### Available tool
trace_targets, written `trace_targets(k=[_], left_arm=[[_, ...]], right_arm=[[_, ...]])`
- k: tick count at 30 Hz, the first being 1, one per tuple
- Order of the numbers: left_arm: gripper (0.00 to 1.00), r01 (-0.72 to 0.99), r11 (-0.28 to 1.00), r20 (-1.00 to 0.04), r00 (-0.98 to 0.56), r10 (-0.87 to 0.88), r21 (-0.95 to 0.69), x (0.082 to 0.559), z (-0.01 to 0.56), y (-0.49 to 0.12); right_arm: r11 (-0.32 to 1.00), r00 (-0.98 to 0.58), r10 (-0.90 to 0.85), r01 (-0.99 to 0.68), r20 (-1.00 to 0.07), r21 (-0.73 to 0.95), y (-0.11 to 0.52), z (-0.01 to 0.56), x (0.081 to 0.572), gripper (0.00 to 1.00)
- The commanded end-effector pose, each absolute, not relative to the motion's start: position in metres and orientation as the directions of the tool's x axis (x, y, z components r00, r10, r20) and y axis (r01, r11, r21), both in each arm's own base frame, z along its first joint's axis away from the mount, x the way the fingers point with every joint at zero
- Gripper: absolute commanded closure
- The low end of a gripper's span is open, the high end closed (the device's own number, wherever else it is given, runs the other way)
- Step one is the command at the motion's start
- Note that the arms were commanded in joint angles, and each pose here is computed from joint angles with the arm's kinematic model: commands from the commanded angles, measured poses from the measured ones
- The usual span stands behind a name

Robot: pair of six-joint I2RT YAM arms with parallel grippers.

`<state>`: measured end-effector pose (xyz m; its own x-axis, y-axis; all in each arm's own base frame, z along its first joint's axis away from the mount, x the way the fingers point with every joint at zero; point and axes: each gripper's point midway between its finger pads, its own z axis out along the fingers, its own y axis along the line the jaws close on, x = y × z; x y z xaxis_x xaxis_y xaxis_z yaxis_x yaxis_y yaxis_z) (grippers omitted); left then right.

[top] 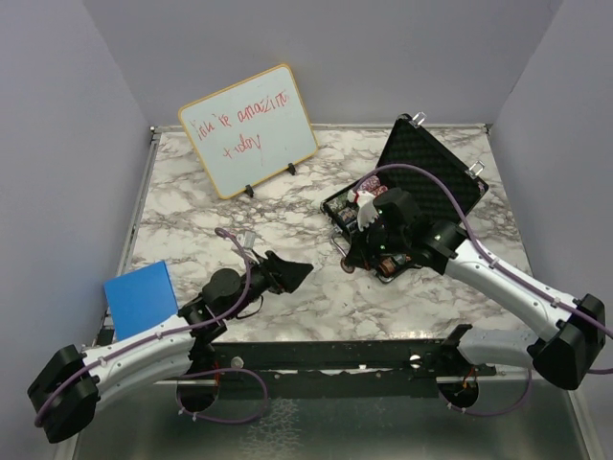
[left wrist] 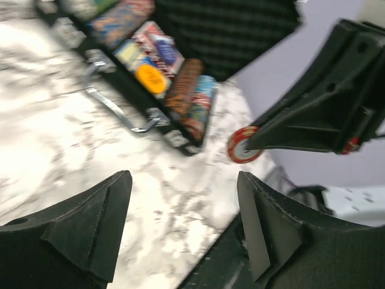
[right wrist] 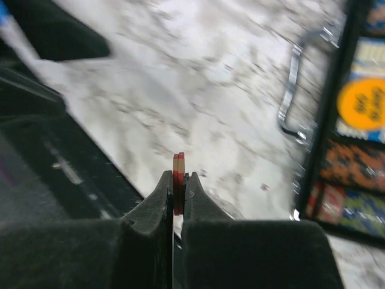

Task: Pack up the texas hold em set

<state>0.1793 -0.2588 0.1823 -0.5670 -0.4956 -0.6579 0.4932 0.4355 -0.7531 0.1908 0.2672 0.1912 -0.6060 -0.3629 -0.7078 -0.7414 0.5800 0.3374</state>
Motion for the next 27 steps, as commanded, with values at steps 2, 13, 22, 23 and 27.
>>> trace_targets(k=[2,13,22,23,27], left_arm=[[0.22,0.235,0.701,-0.694,-0.528,-0.490,-0.674,0.205,0.127,-0.213],[0.21,0.223,0.739,-0.723,-0.508,-0.468,-0.636,0.207,0.127,-0.205],[0.21,0.223,0.738,-0.728,-0.491,-0.479,-0.636,0.208,0.129,-0.201],[0.21,0.225,0.738,-0.728,-0.490,-0.479,-0.636,0.208,0.129,-0.201],[0.21,0.227,0.739,-0.731,-0.487,-0.478,-0.634,0.208,0.130,-0.201]], right_arm=[[0.839,-0.715,-0.453,-0.544,-0.533,0.015,0.190,0.137,0.214,1.00],[0.835,-0.750,-0.548,-0.516,-0.370,-0.190,0.161,0.113,0.232,1.00],[0.803,-0.737,-0.596,-0.548,-0.320,-0.233,0.161,0.095,0.239,1.00],[0.803,-0.736,-0.596,-0.549,-0.321,-0.231,0.162,0.094,0.240,1.00],[0.801,-0.738,-0.598,-0.548,-0.311,-0.241,0.161,0.088,0.242,1.00]])
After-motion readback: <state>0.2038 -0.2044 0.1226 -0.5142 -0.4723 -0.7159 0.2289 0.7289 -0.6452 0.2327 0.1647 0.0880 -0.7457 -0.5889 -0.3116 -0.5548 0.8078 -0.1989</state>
